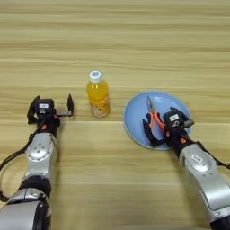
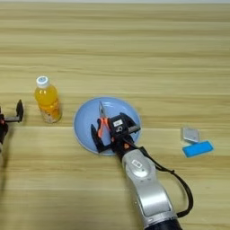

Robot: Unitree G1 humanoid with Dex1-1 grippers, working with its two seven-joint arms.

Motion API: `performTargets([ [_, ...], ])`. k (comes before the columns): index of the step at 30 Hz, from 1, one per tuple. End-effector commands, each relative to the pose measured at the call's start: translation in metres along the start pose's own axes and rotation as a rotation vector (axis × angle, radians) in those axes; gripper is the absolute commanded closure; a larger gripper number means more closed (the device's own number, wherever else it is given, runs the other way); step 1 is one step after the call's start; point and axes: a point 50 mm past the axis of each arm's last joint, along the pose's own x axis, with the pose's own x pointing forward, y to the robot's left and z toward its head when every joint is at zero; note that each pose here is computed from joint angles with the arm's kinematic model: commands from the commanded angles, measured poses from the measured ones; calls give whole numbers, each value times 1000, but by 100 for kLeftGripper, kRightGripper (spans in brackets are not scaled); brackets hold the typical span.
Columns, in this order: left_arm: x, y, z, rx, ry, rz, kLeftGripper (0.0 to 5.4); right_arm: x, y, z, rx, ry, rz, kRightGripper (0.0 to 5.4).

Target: Move the objects on the table

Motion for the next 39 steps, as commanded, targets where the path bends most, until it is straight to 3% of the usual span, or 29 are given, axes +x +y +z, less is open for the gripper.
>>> performTargets([
  [1, 0, 3, 1, 8, -8, 4, 0, 1, -10, 5, -12, -35, -47, 2],
  [17, 1, 3, 3, 8, -22, 2, 0, -14, -65, 0, 18, -44, -271, 2],
  [26, 1, 5, 10, 8, -58, 8, 0, -15, -68, -3, 29, -37, -290, 2],
  [29, 4, 4, 19, 7, -93, -4, 0, -17, -70, -8, 37, -20, -303, 2],
  [34, 13, 0, 46, 6, -202, -43, 0, -20, -86, -16, 53, -7, -402, 2],
  [39, 18, -9, 84, -15, -331, -99, 0, -22, -92, -19, 73, -9, -437, 2],
])
